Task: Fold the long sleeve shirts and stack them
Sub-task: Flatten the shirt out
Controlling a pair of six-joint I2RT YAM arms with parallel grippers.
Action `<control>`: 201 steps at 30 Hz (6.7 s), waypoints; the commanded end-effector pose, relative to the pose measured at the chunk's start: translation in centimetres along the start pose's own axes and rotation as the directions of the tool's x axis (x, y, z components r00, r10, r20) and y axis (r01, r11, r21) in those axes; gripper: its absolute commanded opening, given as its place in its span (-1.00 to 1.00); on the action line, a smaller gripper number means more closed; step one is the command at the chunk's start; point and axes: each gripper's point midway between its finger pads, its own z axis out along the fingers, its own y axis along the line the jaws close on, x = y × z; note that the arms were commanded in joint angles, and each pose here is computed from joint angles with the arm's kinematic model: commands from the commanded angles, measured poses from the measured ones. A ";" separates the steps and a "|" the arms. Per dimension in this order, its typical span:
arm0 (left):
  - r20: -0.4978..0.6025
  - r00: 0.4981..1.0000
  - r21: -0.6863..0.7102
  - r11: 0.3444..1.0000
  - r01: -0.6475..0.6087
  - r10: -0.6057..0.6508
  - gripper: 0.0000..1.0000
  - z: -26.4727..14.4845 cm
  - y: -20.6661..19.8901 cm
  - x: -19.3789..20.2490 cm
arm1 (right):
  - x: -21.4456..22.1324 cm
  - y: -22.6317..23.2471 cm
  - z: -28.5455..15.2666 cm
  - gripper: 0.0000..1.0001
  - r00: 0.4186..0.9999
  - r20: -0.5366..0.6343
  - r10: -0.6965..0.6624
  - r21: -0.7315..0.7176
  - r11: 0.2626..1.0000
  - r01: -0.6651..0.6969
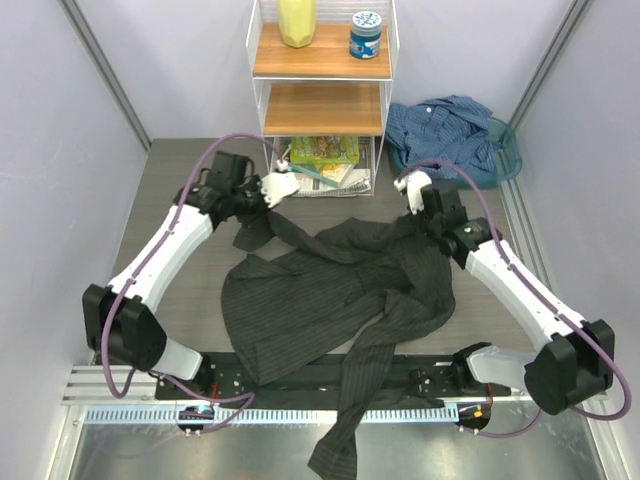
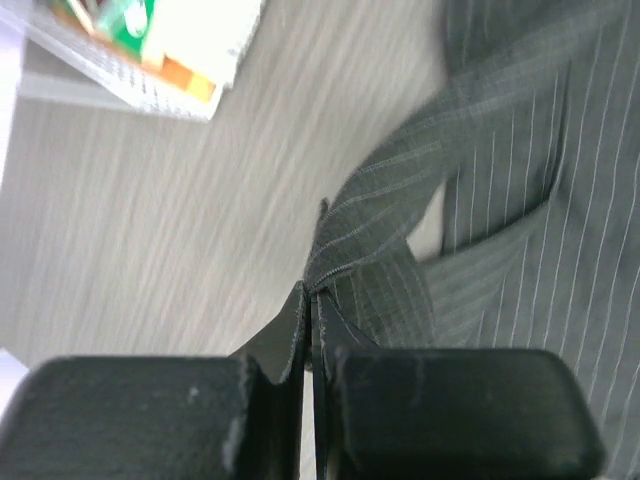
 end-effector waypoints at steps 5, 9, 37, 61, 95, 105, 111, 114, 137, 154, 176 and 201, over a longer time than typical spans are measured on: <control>0.013 0.990 -0.267 0.953 0.140 -0.142 -1.00 0.9 3.8 -6.8 | 6.7 -2.2 0.3 0.52 0.974 -0.218 0.062 0.070 0.996 -0.048; 0.116 0.967 -0.220 0.943 0.249 -0.228 -1.00 -1.2 4.4 -11.1 | 1.3 -0.5 -1.6 0.77 0.999 -0.018 0.041 -0.191 0.981 -0.044; 0.561 0.781 0.046 0.953 0.300 -0.273 -1.00 -10.8 1.4 -21.4 | -11.4 9.0 5.7 0.05 0.951 0.303 0.066 -0.449 0.890 0.081; -0.013 0.998 0.234 0.971 0.055 -0.054 0.50 -3.4 -8.5 1.6 | -11.6 3.2 -0.6 -0.98 0.922 0.379 0.079 -0.429 0.898 0.099; -0.256 0.965 0.514 0.839 0.176 -0.046 0.33 11.8 -6.7 10.8 | -9.5 3.3 -0.3 -0.98 0.954 0.298 0.042 -0.441 0.892 0.099; -0.288 0.957 0.533 0.827 0.177 -0.019 -0.78 9.4 -6.7 11.8 | -9.3 2.5 -0.3 -0.98 0.958 0.283 0.052 -0.429 0.900 0.078; -0.271 0.958 0.461 0.862 0.211 -0.090 -1.00 5.2 -3.8 10.5 | -9.1 1.5 -0.6 -0.98 0.958 0.278 0.073 -0.405 0.913 0.048; -0.229 0.963 0.354 0.909 0.221 -0.145 -1.00 3.6 -1.3 9.6 | -9.1 1.1 -0.9 -0.98 0.956 0.282 0.078 -0.394 0.918 0.041; -0.313 0.941 0.323 0.918 0.231 -0.127 -0.98 3.2 -5.8 14.7 | -7.7 2.3 2.4 -0.98 0.978 0.168 0.122 -0.453 0.891 -0.033; -0.229 0.971 0.251 0.959 0.129 -0.070 0.37 4.0 -1.3 12.8 | -7.7 2.2 2.2 -0.98 0.979 0.167 0.113 -0.451 0.892 -0.027; -0.320 0.943 0.372 0.903 0.216 -0.094 -0.99 6.6 -1.0 15.2 | -7.3 1.5 2.4 -0.98 0.982 0.156 0.103 -0.413 0.910 -0.030; -0.202 0.929 0.163 0.925 0.345 -0.311 -1.00 1.4 3.9 12.2 | -1.3 3.5 8.3 0.26 0.998 -0.040 0.048 -0.491 0.869 -0.061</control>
